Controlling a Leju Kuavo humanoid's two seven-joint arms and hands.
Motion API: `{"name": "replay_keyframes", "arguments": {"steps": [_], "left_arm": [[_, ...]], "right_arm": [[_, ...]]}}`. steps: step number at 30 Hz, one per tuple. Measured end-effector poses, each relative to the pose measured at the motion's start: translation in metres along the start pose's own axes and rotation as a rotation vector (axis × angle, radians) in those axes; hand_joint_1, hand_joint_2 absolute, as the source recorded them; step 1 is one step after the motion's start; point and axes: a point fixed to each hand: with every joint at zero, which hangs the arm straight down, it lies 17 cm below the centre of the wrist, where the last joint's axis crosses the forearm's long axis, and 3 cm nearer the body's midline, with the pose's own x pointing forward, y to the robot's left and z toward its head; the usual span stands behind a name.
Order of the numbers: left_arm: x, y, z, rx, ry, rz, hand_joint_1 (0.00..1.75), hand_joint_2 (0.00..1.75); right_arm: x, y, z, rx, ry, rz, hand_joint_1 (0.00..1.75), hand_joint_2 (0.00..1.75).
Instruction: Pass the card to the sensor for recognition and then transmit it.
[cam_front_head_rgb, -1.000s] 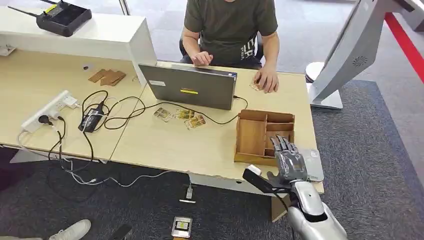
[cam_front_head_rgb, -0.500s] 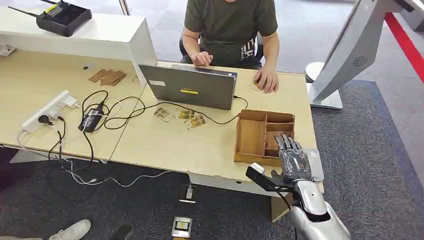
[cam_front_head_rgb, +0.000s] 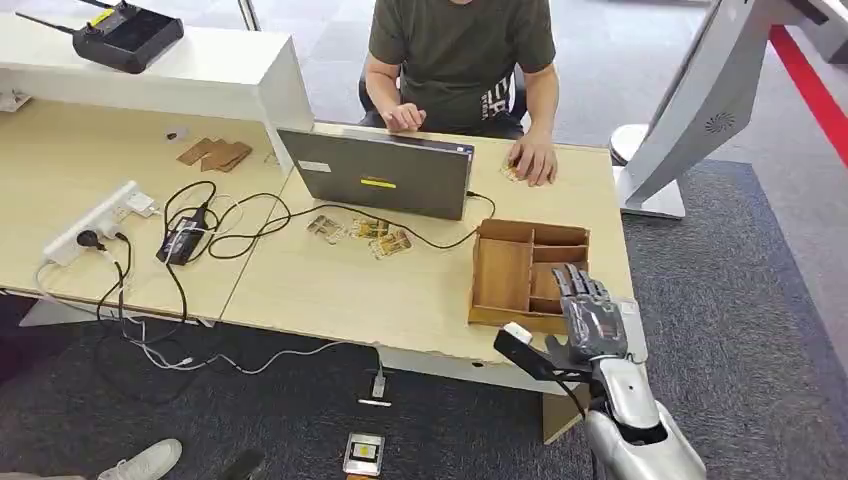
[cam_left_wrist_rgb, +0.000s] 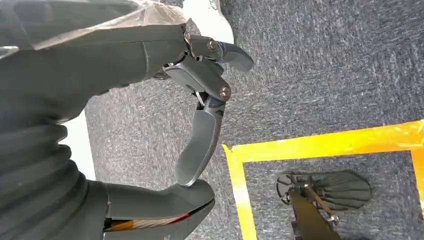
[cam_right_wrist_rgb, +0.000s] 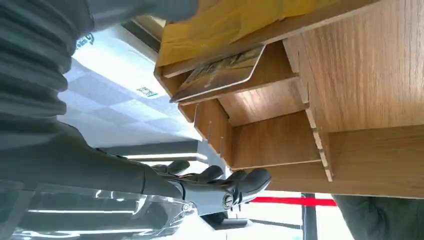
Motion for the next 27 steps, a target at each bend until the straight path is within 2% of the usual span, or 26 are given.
{"name": "replay_keyframes", "arguments": {"steps": [2, 6, 27], "left_arm": [[0.000, 0.000, 0.000, 0.000, 0.000, -0.001, 0.00, 1.75], [0.000, 0.000, 0.000, 0.000, 0.000, -0.005, 0.00, 1.75], [0.003, 0.002, 0.000, 0.014, -0.021, -0.030, 0.00, 1.75]], "right_arm": [[0.001, 0.001, 0.000, 0.008, 0.000, 0.000, 1.64, 1.75], [0.001, 0.005, 0.002, 0.023, 0.001, -0.005, 1.75, 1.75], [0.004, 0.019, 0.000, 0.048, -0.003, -0.029, 1.75, 1.75]]}}
